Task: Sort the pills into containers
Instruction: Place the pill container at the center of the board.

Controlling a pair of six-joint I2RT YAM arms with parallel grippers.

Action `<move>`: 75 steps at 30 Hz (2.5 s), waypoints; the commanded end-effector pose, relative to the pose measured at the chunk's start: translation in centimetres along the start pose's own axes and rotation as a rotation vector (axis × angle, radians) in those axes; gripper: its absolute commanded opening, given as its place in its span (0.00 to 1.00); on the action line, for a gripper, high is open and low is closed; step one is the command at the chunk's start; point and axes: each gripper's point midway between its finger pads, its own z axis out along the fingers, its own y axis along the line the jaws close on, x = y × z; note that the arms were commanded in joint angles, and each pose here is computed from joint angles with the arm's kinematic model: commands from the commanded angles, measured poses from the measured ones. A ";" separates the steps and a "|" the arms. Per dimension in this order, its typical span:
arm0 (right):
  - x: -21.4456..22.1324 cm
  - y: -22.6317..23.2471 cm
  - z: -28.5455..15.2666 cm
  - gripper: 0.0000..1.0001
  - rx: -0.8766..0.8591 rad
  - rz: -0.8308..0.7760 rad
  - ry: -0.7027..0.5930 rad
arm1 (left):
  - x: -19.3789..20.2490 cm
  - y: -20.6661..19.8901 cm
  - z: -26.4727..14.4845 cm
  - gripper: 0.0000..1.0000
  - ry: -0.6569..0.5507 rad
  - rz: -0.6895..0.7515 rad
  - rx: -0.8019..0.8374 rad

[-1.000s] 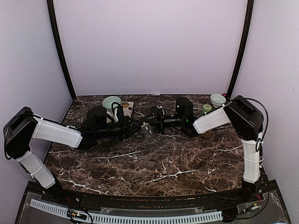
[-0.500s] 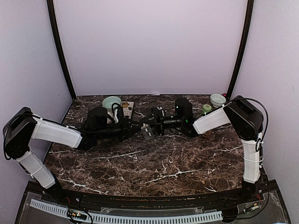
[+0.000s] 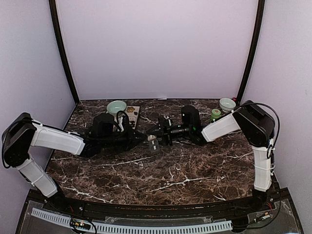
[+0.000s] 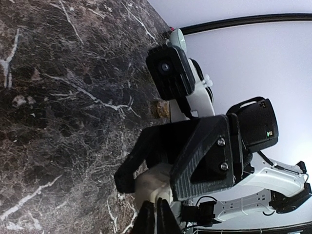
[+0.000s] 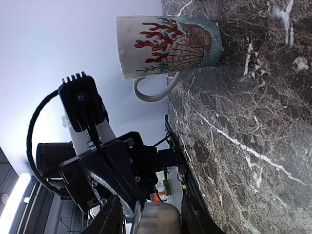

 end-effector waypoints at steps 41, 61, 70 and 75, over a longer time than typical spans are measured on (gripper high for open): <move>1.9 -4.6 1.4 0.23 -0.029 -0.128 0.070 | 2.8 4.2 -4.6 0.34 0.021 0.071 -0.087; 2.1 -12.0 1.8 0.34 0.137 -0.184 0.089 | 4.5 6.7 -5.4 0.33 0.048 0.100 -0.202; 2.2 -13.4 1.3 0.44 0.209 -0.207 0.084 | 4.9 7.0 -5.3 0.34 0.051 0.099 -0.216; 1.9 -14.4 0.8 0.46 0.285 -0.229 0.077 | 4.9 6.9 -5.1 0.34 0.054 0.101 -0.212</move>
